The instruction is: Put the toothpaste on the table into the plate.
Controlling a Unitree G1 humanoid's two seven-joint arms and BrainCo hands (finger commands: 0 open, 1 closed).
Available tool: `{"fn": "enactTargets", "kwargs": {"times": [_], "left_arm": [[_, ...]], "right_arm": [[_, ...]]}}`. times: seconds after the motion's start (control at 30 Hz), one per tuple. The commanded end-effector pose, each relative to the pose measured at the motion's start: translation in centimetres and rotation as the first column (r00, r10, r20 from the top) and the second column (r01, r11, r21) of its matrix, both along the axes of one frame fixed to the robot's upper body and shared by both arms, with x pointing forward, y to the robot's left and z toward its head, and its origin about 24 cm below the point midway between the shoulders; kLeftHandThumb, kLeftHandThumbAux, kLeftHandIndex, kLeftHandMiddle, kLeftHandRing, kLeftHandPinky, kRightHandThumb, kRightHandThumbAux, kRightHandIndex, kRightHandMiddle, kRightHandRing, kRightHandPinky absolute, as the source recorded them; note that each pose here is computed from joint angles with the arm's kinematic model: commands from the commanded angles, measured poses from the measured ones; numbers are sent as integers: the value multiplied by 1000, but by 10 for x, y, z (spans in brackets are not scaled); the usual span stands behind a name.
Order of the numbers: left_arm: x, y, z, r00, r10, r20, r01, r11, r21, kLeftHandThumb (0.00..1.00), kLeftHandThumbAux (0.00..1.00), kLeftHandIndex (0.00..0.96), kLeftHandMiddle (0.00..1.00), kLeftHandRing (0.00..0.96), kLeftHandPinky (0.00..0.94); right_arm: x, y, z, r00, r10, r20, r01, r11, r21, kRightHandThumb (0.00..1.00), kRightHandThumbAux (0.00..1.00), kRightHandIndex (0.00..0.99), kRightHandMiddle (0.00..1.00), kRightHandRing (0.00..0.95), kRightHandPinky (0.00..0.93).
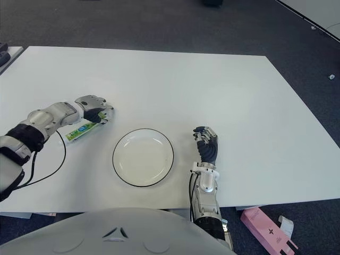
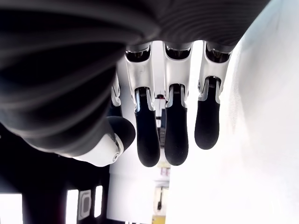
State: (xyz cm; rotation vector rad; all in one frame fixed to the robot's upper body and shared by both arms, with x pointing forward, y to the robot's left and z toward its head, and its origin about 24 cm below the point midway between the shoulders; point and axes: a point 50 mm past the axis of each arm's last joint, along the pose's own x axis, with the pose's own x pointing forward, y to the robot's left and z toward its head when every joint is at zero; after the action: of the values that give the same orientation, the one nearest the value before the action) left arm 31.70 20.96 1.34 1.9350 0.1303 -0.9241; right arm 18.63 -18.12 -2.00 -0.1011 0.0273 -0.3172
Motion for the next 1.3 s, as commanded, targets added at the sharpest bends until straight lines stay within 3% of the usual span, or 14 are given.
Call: {"fn": "enactTargets", "kwargs": {"times": [0.03, 0.57, 0.9, 1.1, 1.3], "left_arm": [[-31, -6, -41, 982, -39, -187, 50, 997, 58, 408, 246, 0, 14, 3, 67], [-34, -7, -44, 982, 2, -191, 6, 999, 45, 419, 256, 0, 23, 11, 74], [-30, -5, -38, 992, 59, -116, -57, 998, 15, 437, 263, 0, 25, 14, 78], [-31, -3, -36, 991, 99, -94, -99, 995, -5, 460, 264, 0, 40, 39, 131], [-43, -2, -37, 976, 176, -124, -180, 984, -16, 488, 259, 0, 87, 96, 200]], "right_arm": [[-3, 0, -3, 1000, -3, -20, 3, 1000, 11, 711, 732, 430, 491, 497, 496], [-4, -1, -3, 1000, 2, -19, -1, 1000, 2, 709, 733, 429, 499, 501, 504], [-2, -3, -4, 1000, 6, -18, -7, 1000, -7, 708, 733, 429, 499, 506, 515], [-2, -2, -5, 1000, 9, -22, -10, 1000, -8, 709, 733, 429, 494, 503, 503], [-1, -2, -5, 1000, 11, -20, -11, 1000, -8, 709, 733, 429, 494, 501, 503]]}}
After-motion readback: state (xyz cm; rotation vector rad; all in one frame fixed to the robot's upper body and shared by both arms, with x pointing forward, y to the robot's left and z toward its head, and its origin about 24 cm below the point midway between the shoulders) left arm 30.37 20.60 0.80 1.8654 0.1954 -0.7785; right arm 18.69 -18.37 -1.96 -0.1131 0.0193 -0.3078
